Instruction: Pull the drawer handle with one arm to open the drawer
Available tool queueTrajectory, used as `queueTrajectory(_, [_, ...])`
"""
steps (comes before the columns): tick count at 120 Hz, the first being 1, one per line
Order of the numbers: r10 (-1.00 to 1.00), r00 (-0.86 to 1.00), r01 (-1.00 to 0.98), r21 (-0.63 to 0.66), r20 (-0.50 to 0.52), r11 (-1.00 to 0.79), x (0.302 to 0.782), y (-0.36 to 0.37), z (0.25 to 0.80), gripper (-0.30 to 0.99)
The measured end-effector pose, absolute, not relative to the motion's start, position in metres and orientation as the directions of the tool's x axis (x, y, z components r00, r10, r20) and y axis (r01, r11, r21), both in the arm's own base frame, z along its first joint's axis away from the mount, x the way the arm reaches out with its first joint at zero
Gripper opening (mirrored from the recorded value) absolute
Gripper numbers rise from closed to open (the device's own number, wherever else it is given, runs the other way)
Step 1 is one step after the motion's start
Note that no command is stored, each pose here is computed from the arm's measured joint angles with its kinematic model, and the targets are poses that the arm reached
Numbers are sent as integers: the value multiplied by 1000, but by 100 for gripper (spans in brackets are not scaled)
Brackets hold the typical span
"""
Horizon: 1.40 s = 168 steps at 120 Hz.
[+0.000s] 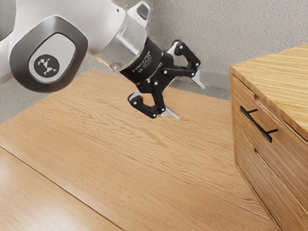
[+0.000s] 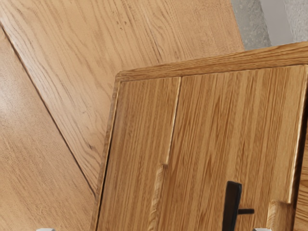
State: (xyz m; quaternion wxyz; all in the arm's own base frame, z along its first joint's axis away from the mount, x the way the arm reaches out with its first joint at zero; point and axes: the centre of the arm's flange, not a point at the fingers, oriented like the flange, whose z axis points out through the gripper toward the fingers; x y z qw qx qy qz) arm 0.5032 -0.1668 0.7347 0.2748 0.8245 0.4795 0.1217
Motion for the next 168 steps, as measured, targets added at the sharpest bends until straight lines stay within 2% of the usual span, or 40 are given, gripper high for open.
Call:
queueTrajectory(23, [892,447,770,534,-61,-349,498,-128,686,51])
queueTrajectory(42, [880,471,721,599,-55,-348,503,-142,704,49])
queueTrajectory(89, [824,554,695,609,-116,-382,535,-185,676,42])
queueTrajectory(168, [787,596,679,623,-157,-390,552,-221,654,34])
